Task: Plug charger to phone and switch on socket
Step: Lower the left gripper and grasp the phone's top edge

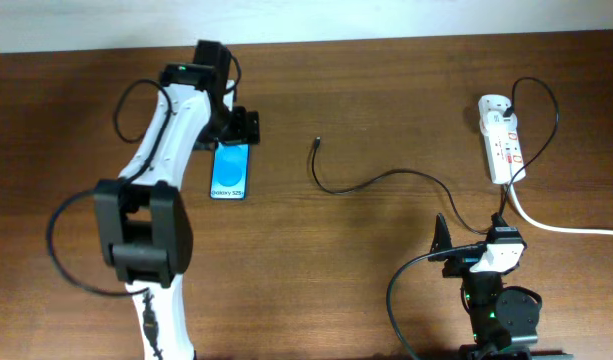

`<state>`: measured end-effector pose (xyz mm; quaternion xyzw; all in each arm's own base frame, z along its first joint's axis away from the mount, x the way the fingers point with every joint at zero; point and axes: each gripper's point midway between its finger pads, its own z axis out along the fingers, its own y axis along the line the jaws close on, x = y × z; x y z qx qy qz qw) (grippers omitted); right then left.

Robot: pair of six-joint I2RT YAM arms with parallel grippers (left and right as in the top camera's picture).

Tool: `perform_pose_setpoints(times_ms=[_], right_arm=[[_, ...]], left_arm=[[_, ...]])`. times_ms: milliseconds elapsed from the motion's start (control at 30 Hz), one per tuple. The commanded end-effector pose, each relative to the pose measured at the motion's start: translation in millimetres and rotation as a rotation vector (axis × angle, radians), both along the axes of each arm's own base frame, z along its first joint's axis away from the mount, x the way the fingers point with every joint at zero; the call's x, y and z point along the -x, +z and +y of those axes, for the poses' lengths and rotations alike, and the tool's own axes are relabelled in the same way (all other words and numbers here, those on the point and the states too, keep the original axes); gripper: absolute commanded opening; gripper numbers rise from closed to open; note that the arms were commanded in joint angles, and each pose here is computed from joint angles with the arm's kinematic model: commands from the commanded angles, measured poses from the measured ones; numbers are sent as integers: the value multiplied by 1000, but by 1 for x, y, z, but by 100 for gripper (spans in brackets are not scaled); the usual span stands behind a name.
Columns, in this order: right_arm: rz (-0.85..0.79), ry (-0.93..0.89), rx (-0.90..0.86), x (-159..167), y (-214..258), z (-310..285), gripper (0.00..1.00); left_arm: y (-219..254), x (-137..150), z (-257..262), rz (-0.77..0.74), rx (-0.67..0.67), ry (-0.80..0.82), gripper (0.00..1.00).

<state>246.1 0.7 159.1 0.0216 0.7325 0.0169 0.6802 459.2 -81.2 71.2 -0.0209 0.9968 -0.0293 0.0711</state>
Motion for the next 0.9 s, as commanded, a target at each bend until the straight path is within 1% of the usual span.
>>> perform_pose_setpoints(times_ms=[0,67,233,367,467,600,867], right_arm=[[4,13,-4,0,-3,3,98],[4,13,-4,0,-3,3,98],[3,13,-4,0,-3,3,98],[4,13,-4,0,-3,3,98],[3,13,-4,0,-3,3,98],[4,13,-4,0,-3,3,98],[4,13,-4,0,-3,3,98]], left_arm=[[-28,1,5,55,-26,39,99],[-38,3,8,76,-42,79,99],[-61,9,15,129,-88,75,99],[-64,8,22,129,-133,12,99],[-66,8,22,127,-137,-33,99],[-67,7,21,123,-132,-34,99],[-84,16,18,145,-120,-36,100]])
